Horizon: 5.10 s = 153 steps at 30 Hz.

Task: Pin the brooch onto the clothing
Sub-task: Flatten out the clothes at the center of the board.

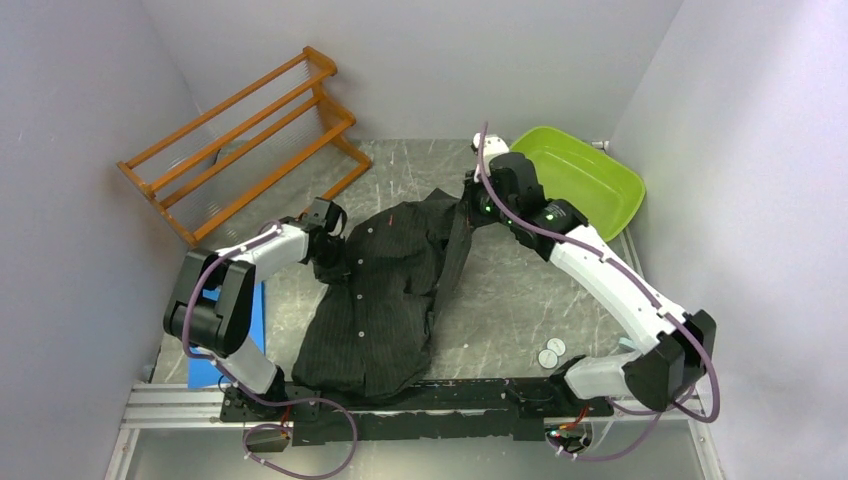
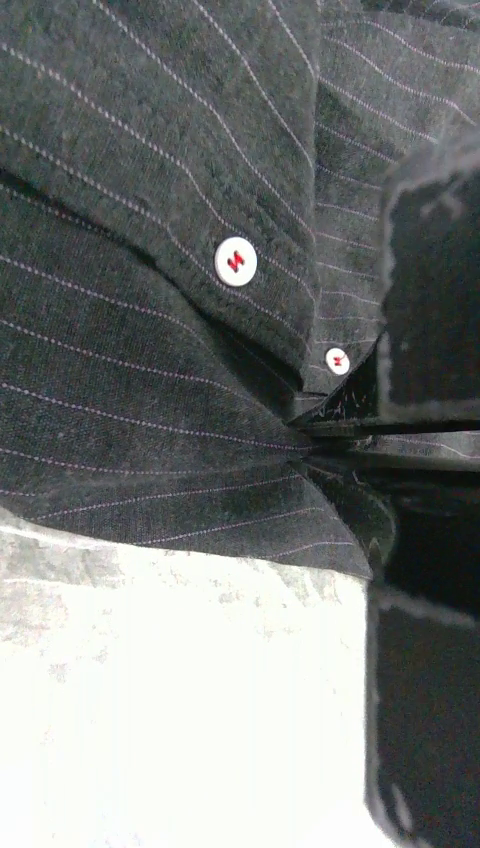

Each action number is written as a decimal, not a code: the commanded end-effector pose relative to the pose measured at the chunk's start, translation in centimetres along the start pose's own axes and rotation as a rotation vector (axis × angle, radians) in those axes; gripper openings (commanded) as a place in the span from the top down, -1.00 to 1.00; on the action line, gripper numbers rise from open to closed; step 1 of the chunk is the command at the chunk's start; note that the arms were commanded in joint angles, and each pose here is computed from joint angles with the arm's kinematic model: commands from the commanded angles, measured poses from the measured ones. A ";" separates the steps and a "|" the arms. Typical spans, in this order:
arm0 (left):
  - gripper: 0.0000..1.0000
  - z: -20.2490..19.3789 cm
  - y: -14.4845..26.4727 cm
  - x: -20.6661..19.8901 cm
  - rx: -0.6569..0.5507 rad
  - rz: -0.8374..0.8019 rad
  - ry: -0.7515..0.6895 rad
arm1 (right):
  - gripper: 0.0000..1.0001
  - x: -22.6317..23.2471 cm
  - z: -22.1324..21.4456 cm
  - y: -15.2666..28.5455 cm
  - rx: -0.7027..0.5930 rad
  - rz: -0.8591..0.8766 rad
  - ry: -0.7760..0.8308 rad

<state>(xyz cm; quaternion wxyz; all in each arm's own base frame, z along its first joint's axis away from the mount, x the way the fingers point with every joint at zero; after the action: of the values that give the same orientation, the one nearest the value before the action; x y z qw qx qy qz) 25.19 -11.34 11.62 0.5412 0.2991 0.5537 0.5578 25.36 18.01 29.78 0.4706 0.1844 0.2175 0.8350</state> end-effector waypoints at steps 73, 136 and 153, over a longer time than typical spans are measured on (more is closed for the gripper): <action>-0.89 4.6 12.6 -8.1 -0.200 -0.495 -0.255 | -0.81 -6.4 -6.6 5.2 -0.025 -0.169 -0.218; 0.95 -11.9 12.2 -2.0 0.020 -0.267 -0.222 | -0.73 -3.8 -9.0 -7.6 0.225 0.565 -0.362; 0.95 -10.9 12.4 -2.7 -0.043 -0.263 -0.262 | -0.46 1.0 -13.6 -7.8 0.408 0.695 -0.423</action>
<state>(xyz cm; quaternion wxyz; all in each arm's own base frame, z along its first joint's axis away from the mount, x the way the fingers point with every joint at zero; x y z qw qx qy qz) 11.66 -14.20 20.24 0.6596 0.3080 0.5197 0.4472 23.02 18.72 13.41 0.1705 0.5153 0.2253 0.8091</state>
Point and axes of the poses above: each gripper's point midway between its finger pads, its own y axis back along the fingers, its own x axis along the line the jaws close on, z = x × y, the point moved 10 cm from there along y, back along the fingers, and after that the axes turned 9 degrees about y, right-handed, at the moved point
